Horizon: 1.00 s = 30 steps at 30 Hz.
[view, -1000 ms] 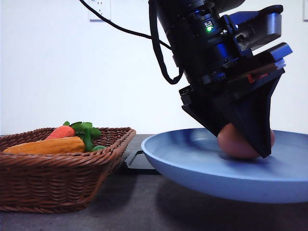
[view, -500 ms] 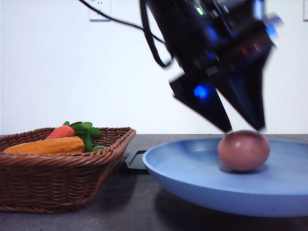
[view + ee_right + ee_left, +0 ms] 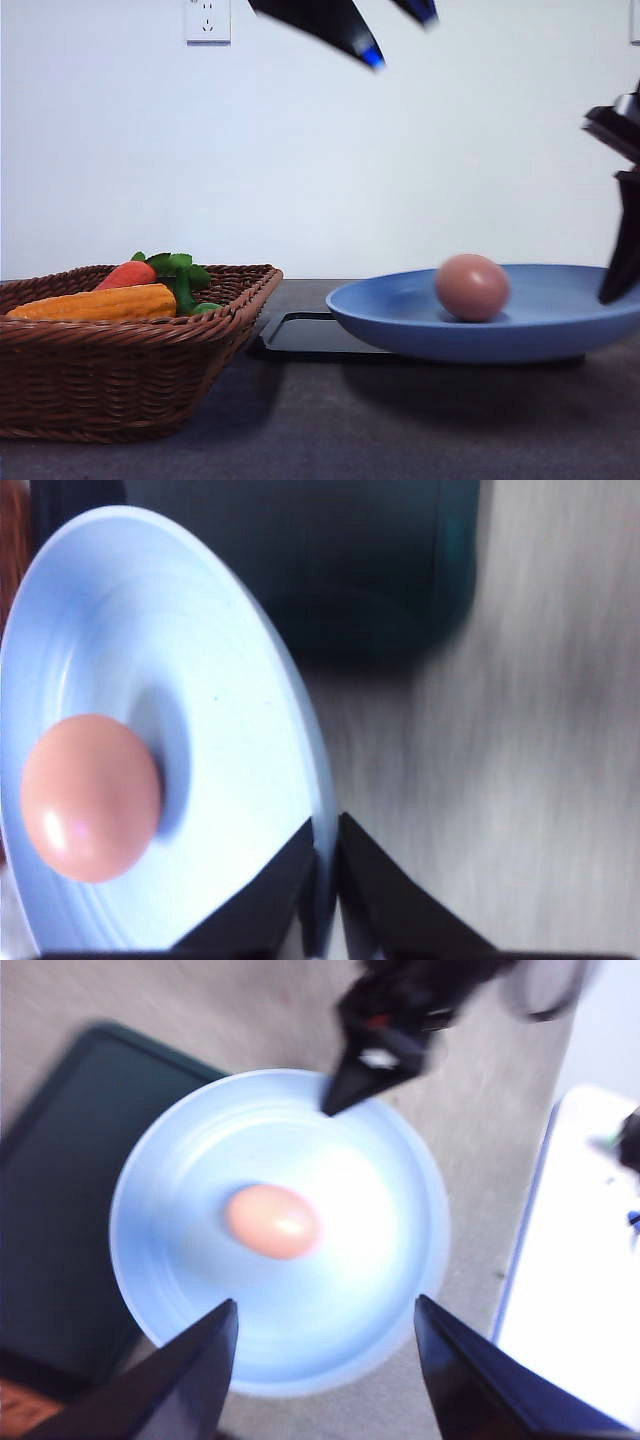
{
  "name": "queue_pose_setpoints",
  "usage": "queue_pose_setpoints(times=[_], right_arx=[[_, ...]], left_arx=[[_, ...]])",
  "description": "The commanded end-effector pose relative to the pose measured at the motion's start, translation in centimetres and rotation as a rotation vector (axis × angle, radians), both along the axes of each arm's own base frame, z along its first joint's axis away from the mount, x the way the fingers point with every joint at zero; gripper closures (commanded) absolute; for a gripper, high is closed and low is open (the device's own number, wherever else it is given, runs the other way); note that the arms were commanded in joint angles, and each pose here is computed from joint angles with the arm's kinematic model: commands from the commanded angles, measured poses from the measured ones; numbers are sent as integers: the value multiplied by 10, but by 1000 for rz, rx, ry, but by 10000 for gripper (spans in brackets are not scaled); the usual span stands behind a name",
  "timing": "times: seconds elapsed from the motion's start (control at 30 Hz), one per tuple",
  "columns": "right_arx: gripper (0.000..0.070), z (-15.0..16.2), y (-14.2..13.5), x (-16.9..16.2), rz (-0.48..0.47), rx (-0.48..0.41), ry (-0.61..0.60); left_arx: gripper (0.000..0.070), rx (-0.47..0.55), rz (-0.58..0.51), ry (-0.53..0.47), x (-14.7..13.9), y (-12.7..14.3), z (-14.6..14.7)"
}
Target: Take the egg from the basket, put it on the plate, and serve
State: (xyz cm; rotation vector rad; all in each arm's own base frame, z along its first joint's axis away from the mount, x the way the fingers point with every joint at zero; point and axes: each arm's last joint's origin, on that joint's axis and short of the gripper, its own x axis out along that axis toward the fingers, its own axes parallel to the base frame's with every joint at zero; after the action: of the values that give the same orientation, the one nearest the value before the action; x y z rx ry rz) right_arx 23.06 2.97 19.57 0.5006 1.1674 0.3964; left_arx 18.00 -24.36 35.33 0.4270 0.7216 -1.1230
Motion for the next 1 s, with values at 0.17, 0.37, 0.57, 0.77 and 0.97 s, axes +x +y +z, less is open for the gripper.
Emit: queue_pose_setpoints(times=[0.17, 0.37, 0.57, 0.77, 0.97], right_arx=[[700, 9, 2, 50, 21, 23, -37], [700, 1, 3, 85, 22, 23, -18], [700, -9, 5, 111, 21, 23, -11], [700, -17, 6, 127, 21, 22, -9], [700, -16, 4, 129, 15, 23, -25]], left_arx=[[342, -52, 84, -17, -5, 37, 28], [343, -79, 203, -40, -2, 75, 44], [343, -112, 333, -83, -4, 115, 58], [347, -135, 460, -125, -14, 152, 61], [370, -173, 563, -183, -30, 179, 52]])
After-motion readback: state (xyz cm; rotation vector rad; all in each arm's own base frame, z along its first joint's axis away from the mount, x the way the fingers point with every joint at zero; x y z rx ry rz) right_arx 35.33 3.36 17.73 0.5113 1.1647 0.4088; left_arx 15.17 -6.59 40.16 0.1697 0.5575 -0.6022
